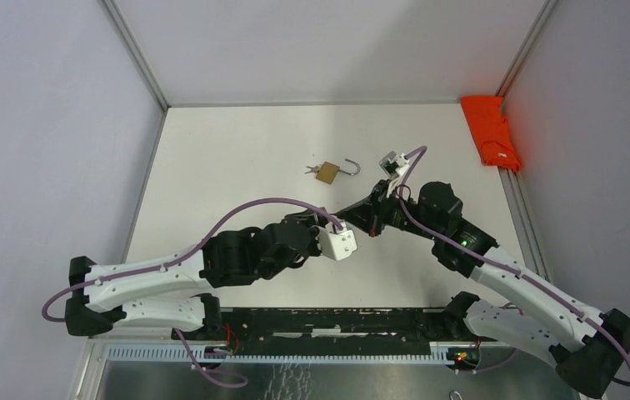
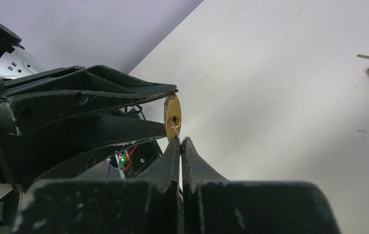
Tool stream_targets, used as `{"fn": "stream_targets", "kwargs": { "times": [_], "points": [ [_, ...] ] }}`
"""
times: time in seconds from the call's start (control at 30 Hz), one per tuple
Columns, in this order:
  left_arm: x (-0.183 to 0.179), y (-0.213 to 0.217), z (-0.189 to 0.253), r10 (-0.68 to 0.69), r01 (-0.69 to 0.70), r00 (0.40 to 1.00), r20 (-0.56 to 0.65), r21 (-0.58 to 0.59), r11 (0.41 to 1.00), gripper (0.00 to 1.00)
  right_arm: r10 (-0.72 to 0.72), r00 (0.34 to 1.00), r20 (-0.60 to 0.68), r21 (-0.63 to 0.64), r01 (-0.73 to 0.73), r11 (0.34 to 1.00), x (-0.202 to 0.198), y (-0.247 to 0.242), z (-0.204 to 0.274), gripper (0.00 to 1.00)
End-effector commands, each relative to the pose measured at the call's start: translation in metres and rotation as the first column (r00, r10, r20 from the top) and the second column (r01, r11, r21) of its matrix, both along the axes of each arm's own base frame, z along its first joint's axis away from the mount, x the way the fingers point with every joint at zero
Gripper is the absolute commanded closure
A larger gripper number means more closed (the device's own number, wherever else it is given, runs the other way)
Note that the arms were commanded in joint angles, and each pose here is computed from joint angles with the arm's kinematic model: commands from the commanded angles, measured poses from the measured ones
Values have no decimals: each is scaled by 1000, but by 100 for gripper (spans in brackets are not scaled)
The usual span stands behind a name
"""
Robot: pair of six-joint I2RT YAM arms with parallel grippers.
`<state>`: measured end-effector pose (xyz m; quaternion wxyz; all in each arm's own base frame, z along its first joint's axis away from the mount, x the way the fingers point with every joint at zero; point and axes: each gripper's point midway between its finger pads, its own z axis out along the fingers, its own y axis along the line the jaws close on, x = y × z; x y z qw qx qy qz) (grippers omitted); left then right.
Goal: Unlock with the key
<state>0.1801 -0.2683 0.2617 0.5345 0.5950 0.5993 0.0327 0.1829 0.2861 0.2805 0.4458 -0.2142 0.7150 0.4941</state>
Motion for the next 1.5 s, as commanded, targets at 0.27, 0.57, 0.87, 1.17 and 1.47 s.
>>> {"fn": "stream_targets", "kwargs": {
  "times": [0.27,0.57,0.87,1.17,1.47],
  "points": [
    [0,-6,20,4,-5,1000,-5,-113,994,98,28,998,52,54,-30,998,-3,6,24,100],
    [-1,-5,25,3,-3,1000,-6,-124,992,98,33,998,45,54,-35,998,-3,8,20,100],
    [-2,-4,27,3,-4,1000,-6,-130,992,98,41,999,34,42,-43,998,-4,10,14,100],
    [-1,-3,27,6,-7,1000,-8,-129,992,98,13,999,38,30,-14,999,-2,5,10,100],
    [-2,-3,28,1,-2,1000,-12,-135,991,98,31,999,31,18,-31,999,-2,8,7,100]
  ]
}}
